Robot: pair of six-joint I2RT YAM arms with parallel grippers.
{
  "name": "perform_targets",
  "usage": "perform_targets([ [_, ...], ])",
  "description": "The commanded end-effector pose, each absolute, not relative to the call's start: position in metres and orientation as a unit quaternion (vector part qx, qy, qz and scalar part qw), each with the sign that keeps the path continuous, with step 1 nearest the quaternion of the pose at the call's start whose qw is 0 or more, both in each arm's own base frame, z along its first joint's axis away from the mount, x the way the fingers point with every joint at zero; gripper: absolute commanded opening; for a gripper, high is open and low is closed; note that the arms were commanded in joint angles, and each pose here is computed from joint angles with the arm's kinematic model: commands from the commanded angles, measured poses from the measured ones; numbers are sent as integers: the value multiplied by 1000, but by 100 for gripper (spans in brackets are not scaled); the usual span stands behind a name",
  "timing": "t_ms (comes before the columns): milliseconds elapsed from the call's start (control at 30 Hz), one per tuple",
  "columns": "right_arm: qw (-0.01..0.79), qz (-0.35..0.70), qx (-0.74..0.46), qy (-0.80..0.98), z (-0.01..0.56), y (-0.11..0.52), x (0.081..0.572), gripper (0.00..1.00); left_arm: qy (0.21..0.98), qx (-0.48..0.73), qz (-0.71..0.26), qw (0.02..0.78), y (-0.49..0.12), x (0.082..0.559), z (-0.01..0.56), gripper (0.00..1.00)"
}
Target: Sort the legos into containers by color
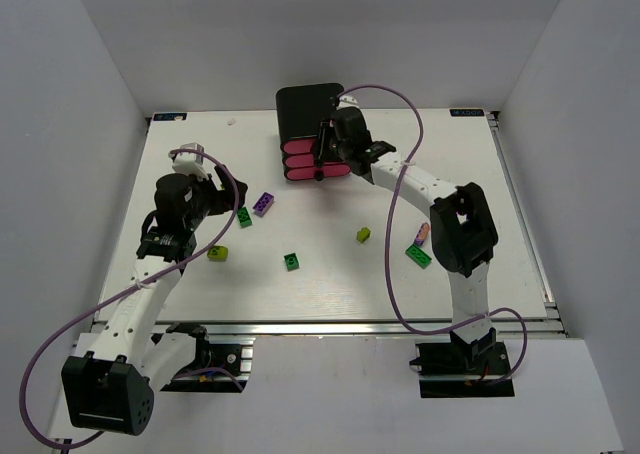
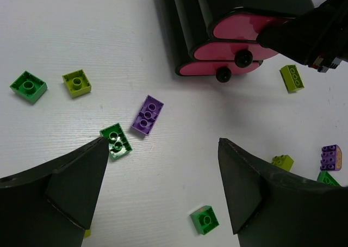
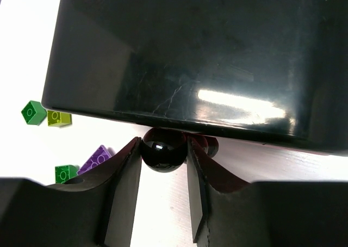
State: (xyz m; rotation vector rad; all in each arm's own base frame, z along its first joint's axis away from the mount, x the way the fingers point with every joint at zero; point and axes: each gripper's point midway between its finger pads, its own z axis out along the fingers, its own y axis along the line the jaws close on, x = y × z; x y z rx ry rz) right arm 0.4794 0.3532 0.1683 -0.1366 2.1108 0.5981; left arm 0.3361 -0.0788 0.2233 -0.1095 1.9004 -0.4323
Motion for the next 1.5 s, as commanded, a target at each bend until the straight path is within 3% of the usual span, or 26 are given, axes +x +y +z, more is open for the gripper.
perform_targets([
  [0, 466, 254, -51, 846, 180, 357, 482, 14, 797, -47, -178, 575, -75, 337, 237, 91],
  [467, 437, 296, -77, 846, 179, 326, 403, 15, 802, -45, -185, 566, -78, 339, 231, 91],
  [700, 414, 323, -112, 843, 167, 335, 390, 69, 816, -47, -179, 547, -78, 343, 217, 91],
  [867, 407, 343, -145, 834, 171, 340, 378, 86, 827, -49, -188, 528, -84, 343, 206, 91],
  [1100, 399, 347, -189, 827, 175, 328, 354, 88, 851, -70, -202, 480, -87, 331, 181, 86],
  [1200, 367, 361, -255, 818, 173, 326, 325, 88, 861, -84, -201, 460, -84, 324, 169, 76],
  [1333, 305, 431, -382, 758, 175, 324, 270, 85, 878, -98, -194, 426, -85, 318, 148, 47],
  [1433, 292, 426, -432, 740, 173, 313, 253, 77, 895, -112, -184, 392, -84, 320, 130, 44],
  [1467, 294, 418, -439, 739, 172, 309, 250, 72, 898, -111, -183, 384, -85, 321, 126, 50],
])
